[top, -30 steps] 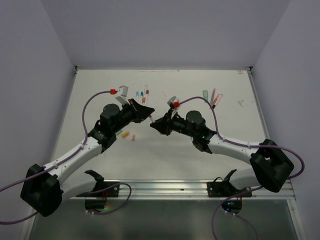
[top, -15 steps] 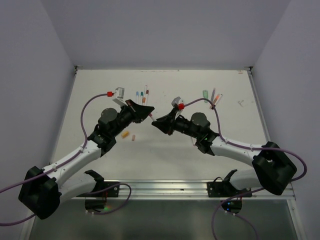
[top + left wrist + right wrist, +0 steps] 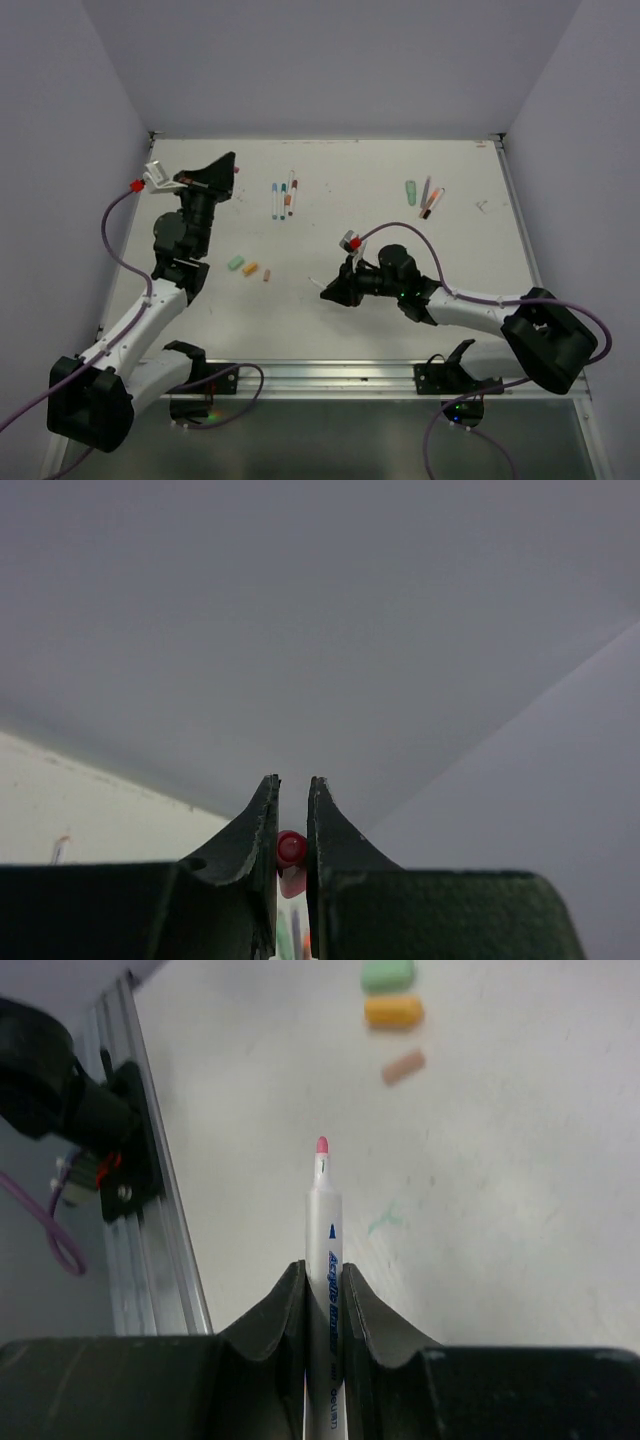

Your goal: Open the pen caps

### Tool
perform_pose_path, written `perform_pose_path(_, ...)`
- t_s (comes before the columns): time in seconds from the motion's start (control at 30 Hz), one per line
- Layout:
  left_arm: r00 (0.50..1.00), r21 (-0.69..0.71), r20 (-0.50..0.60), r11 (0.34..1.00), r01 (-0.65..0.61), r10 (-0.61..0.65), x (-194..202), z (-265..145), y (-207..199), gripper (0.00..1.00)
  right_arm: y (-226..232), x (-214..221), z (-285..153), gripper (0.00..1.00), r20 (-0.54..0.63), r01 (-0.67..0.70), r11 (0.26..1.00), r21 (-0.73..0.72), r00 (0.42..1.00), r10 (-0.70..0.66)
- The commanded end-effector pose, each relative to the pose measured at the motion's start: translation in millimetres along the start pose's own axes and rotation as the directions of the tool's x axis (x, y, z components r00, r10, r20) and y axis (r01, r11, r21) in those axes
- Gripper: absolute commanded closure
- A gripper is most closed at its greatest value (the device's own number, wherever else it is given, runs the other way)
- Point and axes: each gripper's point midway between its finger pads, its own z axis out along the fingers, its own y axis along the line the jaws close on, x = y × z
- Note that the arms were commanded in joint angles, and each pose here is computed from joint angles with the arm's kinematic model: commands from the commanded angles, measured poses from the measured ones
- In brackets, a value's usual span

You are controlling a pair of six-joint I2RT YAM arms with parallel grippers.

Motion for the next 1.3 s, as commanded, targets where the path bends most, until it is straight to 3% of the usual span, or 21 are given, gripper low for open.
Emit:
perform_pose_path(0.0, 0.949, 0.077, 0.314, 0.997, 0.004, -0.028, -85, 3, -36, 1.0, 14, 28, -9, 1.0, -0.112, -0.045, 0.997, -0.067, 0.993, 0.037)
perform_pose_path(0.07, 0.951, 0.089, 0.309, 0.996, -0.007, -0.021, -89, 8, -40, 1.0, 12, 28, -10, 1.0, -0.114, -0.049, 0.998, -0.05, 0.993, 0.043)
perform_pose_path(0.17, 0.985, 0.111, 0.169, 0.992, -0.063, 0.043, -65, 25, -49, 1.0, -7, 25, -13, 1.0, -0.109, -0.041, 0.996, 0.074, 0.993, 0.049)
perform_pose_path(0.23, 0.995, 0.114, 0.018, 0.989, -0.098, 0.097, -33, 30, -41, 1.0, -24, 30, -21, 1.0, -0.129, -0.049, 0.981, 0.189, 0.989, 0.074)
perform_pose_path(0.27, 0.993, 0.127, -0.026, 0.985, -0.113, 0.117, -26, 32, -46, 1.0, -47, 23, -26, 1.0, -0.107, -0.036, 0.945, 0.324, 0.991, 0.074)
perform_pose_path(0.37, 0.949, 0.1, -0.253, 0.981, -0.166, 0.186, 21, 26, -25, 1.0, -79, 29, -43, 1.0, -0.16, -0.005, 0.854, 0.521, 0.982, 0.103)
perform_pose_path(0.47, 0.848, 0.038, -0.478, 0.97, -0.24, 0.228, 74, 6, 5, 1.0, -100, 36, -56, 1.0, -0.186, 0.008, 0.765, 0.644, 0.971, 0.147)
perform_pose_path(0.6, 0.626, -0.043, -0.753, 0.935, -0.353, 0.202, 152, -46, 53, 1.0, -125, 41, -67, 1.0, -0.157, -0.006, 0.647, 0.763, 0.968, 0.195)
perform_pose_path(0.8, 0.376, -0.117, -0.921, 0.847, -0.519, 0.103, 208, -106, 114, 1.0, -143, 53, -67, 1.0, -0.185, -0.003, 0.576, 0.817, 0.946, 0.267)
perform_pose_path(1.0, 0.272, -0.106, -0.958, 0.769, -0.631, 0.091, 226, -133, 148, 0.96, -158, 63, -75, 0.98, -0.183, -0.006, 0.513, 0.859, 0.93, 0.318)
perform_pose_path(1.27, 0.188, -0.091, -0.98, 0.688, -0.72, 0.066, 231, -152, 179, 0.88, -172, 69, -92, 0.87, -0.156, -0.034, 0.46, 0.887, 0.917, 0.368)
